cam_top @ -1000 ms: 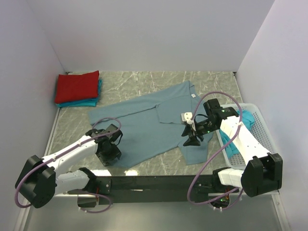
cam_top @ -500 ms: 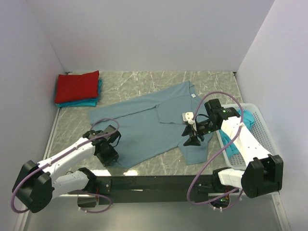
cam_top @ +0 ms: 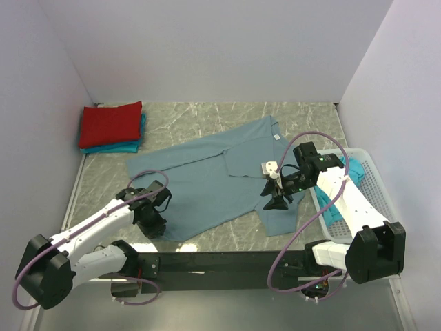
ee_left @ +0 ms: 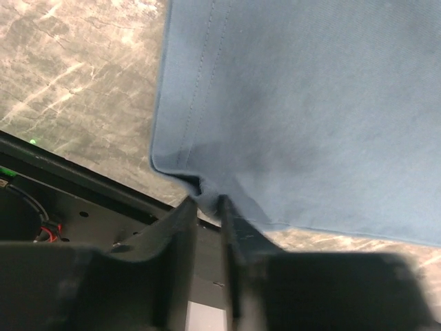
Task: Fold and stack the t-shirts
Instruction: Fold the tshirt
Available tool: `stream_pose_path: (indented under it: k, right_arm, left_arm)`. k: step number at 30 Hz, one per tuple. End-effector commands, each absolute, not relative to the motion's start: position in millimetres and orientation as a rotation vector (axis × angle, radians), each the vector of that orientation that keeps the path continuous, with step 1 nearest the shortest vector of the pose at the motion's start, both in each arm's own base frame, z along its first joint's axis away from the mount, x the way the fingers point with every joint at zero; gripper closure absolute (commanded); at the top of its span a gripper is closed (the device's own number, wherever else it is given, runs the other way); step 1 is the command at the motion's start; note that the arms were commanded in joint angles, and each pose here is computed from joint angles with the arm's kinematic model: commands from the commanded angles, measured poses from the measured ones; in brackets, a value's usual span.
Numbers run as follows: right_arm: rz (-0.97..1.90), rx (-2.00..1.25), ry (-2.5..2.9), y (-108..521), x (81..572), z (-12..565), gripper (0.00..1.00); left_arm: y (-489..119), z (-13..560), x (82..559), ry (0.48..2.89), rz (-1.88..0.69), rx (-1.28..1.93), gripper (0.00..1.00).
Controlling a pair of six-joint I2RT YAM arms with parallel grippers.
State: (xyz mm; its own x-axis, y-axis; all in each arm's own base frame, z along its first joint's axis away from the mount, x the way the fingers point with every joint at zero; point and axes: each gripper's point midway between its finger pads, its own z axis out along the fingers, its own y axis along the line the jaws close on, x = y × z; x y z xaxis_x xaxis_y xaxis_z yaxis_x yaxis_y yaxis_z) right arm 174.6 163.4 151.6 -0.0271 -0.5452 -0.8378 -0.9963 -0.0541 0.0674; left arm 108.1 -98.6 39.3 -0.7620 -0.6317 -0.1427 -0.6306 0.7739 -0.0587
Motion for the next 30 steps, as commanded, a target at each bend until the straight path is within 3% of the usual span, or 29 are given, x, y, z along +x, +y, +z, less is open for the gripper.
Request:
stream_pose_path:
  k: [1,4,10,16,22,25,30]
  right_arm:
    - [0.976,-1.644,1.582,164.5,171.1,161.4,0.42]
    - [0.977,-1.642,1.579,164.2,171.0,161.7,0.42]
    - [0.982,-1.650,1.585,163.3,169.9,159.8,0.42]
    - [0.815,-1.803,1.662,136.6,166.4,138.1,0.42]
    - [0.382,-2.248,1.718,56.5,149.2,87.7,0.37]
    - [0.321,-2.373,1.728,35.5,136.4,69.4,0.37]
    - [0.276,-2.491,1.715,19.7,129.0,43.1,0.47]
  left_arm:
    - [-99.5,44.4,117.1,2.791,-0.006,-0.972,0.79]
    - [-99.1,46.3,120.1,2.788,0.005,-0.955,0.89]
    - [-104.3,59.3,128.6,2.763,-0.063,-0.907,1.00]
    - [-108.2,72.7,131.0,2.736,-0.138,-0.894,1.00]
    - [-114.8,71.3,125.0,2.747,-0.228,-0.892,1.00]
    - [-116.0,73.7,128.9,2.729,-0.248,-0.878,1.00]
    - [-121.6,74.4,133.3,2.728,-0.282,-0.851,1.00]
